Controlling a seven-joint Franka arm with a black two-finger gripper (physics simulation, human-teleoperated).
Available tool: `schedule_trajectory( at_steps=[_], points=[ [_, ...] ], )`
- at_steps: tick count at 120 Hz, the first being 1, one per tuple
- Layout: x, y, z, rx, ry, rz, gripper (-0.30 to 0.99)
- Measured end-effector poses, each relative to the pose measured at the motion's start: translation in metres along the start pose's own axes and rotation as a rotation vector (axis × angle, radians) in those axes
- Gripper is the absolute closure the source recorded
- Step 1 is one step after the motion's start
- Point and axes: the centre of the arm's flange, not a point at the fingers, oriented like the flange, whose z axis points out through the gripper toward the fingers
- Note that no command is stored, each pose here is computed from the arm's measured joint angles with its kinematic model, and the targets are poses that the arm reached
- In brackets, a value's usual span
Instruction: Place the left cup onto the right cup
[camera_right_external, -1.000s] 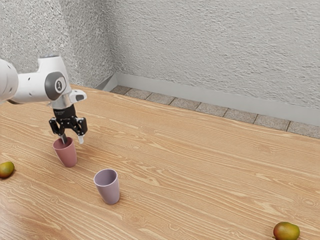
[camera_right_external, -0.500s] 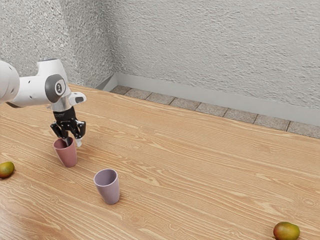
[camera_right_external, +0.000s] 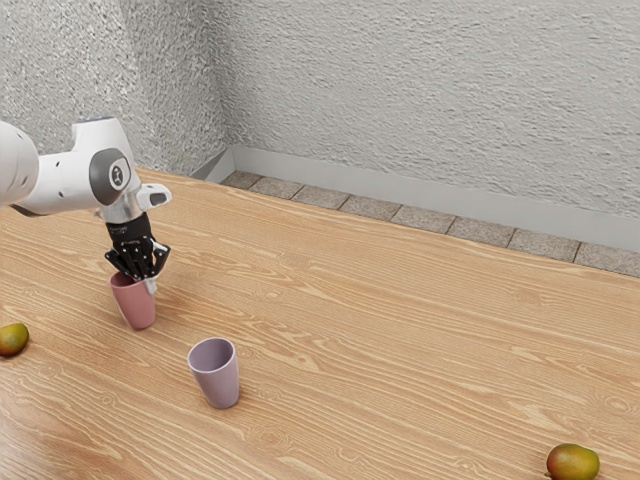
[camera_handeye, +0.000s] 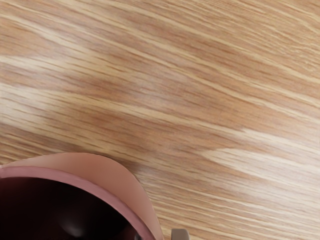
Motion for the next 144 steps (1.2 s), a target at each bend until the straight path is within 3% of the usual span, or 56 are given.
schedule_trajectory(
  at_steps=[23, 40, 74, 107, 144],
  points=[
    [-0.008, 0.009, -0.018, -0.005, 0.022, 0.012, 0.78],
    [-0.030, 0.041, -0.044, -0.004, 0.051, 0.064, 0.78],
    [-0.081, 0.121, -0.094, 0.083, 0.105, 0.211, 0.78],
    [-0.143, 0.202, -0.106, 0.164, 0.120, 0.305, 0.78],
    [-0.189, 0.256, -0.100, 0.230, 0.125, 0.284, 0.78]
  ],
)
